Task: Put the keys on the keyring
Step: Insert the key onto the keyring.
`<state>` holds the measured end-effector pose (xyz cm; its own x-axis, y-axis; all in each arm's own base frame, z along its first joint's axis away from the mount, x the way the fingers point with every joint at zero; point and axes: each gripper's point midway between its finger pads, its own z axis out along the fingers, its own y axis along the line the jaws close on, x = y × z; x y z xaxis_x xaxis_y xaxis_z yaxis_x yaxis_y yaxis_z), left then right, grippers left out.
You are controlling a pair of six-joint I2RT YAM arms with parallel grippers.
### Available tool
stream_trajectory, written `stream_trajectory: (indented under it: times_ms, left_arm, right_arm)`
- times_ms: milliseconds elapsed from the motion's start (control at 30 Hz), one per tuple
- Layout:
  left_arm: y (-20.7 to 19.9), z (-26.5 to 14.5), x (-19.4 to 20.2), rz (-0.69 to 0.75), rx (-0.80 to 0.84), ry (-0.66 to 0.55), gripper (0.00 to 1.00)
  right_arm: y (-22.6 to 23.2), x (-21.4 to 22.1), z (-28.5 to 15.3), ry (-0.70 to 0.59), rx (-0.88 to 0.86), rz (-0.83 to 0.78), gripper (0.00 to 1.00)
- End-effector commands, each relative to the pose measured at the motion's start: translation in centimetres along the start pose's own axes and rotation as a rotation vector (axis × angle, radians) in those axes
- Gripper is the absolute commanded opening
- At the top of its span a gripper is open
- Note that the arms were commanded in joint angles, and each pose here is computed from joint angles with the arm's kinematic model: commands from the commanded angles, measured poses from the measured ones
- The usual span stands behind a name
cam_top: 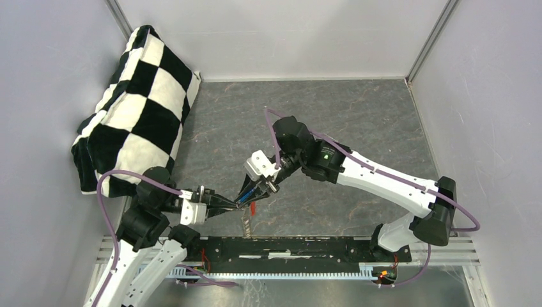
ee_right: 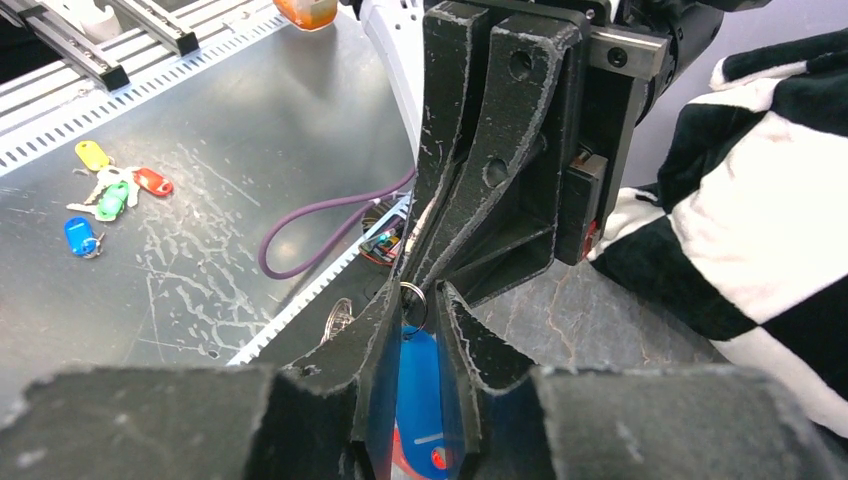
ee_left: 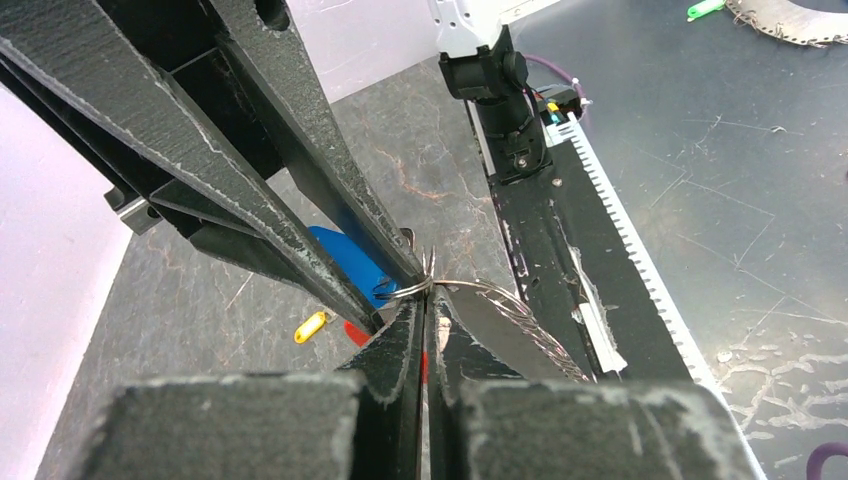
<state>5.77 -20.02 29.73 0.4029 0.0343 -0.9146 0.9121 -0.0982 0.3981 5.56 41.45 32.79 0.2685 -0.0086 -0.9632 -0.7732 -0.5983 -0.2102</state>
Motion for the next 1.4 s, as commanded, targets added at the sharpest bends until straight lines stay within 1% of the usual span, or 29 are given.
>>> stream_trajectory:
  times_ms: [0, 67, 200, 233, 333, 500, 667, 1000, 1200, 1367]
  left_arm:
    - [2.2, -0.3, -2.2, 0.128, -0.094, -0.028, 0.02]
    - [2.6, -0.5, -2.4, 0.141, -0.124, -0.039, 0.02]
    - [3.6, -0.8, -3.3, 0.152, -0.213, -0.084, 0.02]
    - [3.9, -0.8, -3.4, 0.13, -0.237, -0.098, 0.02]
    - [4.6, -1.0, -3.9, 0.106, -0.294, -0.138, 0.02]
    - [6.3, -1.3, -5.9, 0.132, -0.373, -0.227, 0.02]
    - [6.8, -1.3, -7.0, 0.168, -0.379, -0.29, 0.02]
    - [6.7, -1.6, -7.6, 0.263, -0.405, -0.349, 0.02]
    - [6.7, -1.8, -8.1, 0.295, -0.412, -0.365, 0.02]
    - [6.5, -1.9, -8.5, 0.311, -0.409, -0.373, 0.02]
  right_arm:
    - [1.5, 0.5, 0.6, 0.024, -0.069, 0.15, 0.25]
    - [1.3, 0.6, 0.6, 0.041, -0.061, 0.177, 0.25]
    - [0.3, 0.9, 0.2, 0.071, -0.005, 0.244, 0.29]
    - [0.0, 0.9, 0.1, 0.075, 0.008, 0.267, 0.29]
    - [-1.5, 0.3, -0.5, 0.065, 0.061, 0.328, 0.29]
    - [-3.2, -0.8, -1.0, 0.034, 0.101, 0.394, 0.29]
    - [-3.1, -1.8, -0.8, -0.02, 0.069, 0.447, 0.32]
    - [-2.8, -3.4, -0.9, -0.131, 0.044, 0.624, 0.33]
    - [-3.0, -3.7, -1.0, -0.144, 0.044, 0.677, 0.34]
    - [-3.7, -4.5, -1.2, -0.177, 0.052, 0.673, 0.36]
